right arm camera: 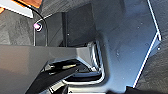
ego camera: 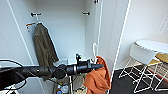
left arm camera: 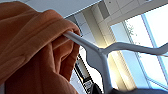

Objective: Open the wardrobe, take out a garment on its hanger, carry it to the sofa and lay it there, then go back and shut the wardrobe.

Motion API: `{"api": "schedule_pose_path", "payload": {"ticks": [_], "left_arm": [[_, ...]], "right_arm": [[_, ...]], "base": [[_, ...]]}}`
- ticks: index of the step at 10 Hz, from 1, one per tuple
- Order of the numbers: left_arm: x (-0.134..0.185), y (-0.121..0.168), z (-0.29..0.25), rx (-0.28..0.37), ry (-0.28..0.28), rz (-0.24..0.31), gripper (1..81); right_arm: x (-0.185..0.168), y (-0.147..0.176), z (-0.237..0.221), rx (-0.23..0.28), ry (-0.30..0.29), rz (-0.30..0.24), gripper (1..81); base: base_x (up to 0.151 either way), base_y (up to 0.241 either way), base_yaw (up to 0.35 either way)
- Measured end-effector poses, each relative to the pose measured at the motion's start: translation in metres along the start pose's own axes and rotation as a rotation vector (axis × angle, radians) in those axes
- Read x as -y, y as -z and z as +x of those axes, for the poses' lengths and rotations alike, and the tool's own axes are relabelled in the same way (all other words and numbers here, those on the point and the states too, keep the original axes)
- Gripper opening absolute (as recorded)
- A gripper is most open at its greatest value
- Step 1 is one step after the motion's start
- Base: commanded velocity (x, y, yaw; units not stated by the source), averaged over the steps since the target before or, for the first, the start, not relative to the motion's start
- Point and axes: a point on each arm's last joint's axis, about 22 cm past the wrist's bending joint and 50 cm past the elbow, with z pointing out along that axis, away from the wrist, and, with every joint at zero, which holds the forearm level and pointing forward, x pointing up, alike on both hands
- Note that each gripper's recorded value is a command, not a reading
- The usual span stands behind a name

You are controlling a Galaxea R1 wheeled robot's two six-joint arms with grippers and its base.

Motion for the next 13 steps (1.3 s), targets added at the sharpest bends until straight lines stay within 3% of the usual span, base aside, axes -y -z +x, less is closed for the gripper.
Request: {"api": "schedule_pose_path", "payload": {"ticks": [4,13], "left_arm": [[0.007,0.016,0.01,-0.031,-0.019,0.028,1.0],[0.002,0.021,0.005,-0.024,-0.032,0.023,1.0]], "right_arm": [[-0.066,0.027,-0.007,-0.007,0.006,-0.051,81.1],[-0.077,0.038,-0.044,0.022,0.016,-0.05,81.1]], "base": [[0.0,0.0,-0.189],[0.0,0.0,-0.189]]}}
